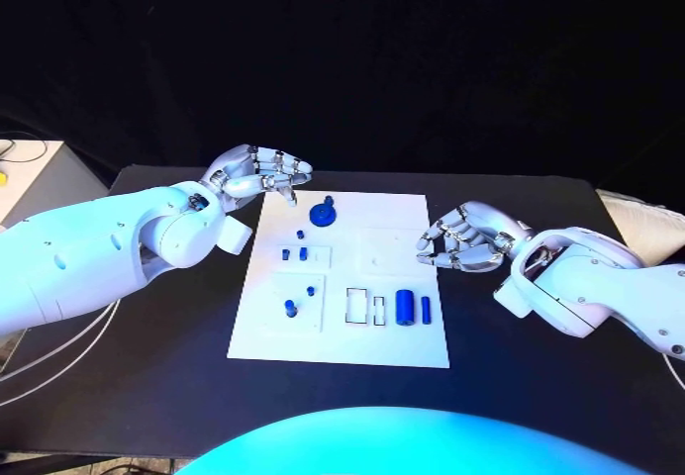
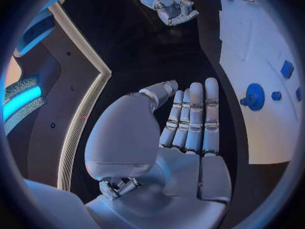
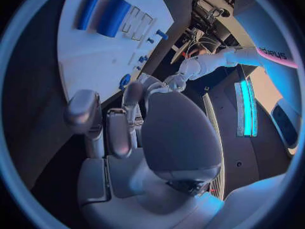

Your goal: Assemble the parts on the task board

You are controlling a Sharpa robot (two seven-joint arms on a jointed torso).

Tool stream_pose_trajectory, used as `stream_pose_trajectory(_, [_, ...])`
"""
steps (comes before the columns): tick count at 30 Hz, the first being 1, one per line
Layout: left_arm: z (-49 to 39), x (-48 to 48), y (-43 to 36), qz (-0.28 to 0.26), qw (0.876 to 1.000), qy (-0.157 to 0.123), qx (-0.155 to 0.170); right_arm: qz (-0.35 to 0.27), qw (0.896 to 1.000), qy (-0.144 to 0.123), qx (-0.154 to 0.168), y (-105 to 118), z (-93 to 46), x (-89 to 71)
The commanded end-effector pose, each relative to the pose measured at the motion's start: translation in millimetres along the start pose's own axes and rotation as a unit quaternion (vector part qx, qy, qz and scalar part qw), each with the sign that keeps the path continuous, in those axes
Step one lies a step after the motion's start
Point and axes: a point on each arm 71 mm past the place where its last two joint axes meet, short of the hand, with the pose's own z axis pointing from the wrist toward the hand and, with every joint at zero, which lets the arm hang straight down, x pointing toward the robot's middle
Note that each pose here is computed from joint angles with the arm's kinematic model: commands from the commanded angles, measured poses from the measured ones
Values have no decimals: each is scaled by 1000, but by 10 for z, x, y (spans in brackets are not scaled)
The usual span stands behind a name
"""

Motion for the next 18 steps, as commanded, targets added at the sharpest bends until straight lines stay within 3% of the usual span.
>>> stream_pose_trajectory(1, [-5,32,0,-8,1000,6,5,1,998,34,57,-105,-92,66])
stream_pose_trajectory(8, [-22,57,19,-10,1000,9,4,-30,993,49,103,-189,-208,219])
stream_pose_trajectory(18, [-22,91,22,-12,1000,14,5,-63,988,67,121,-163,-138,542])
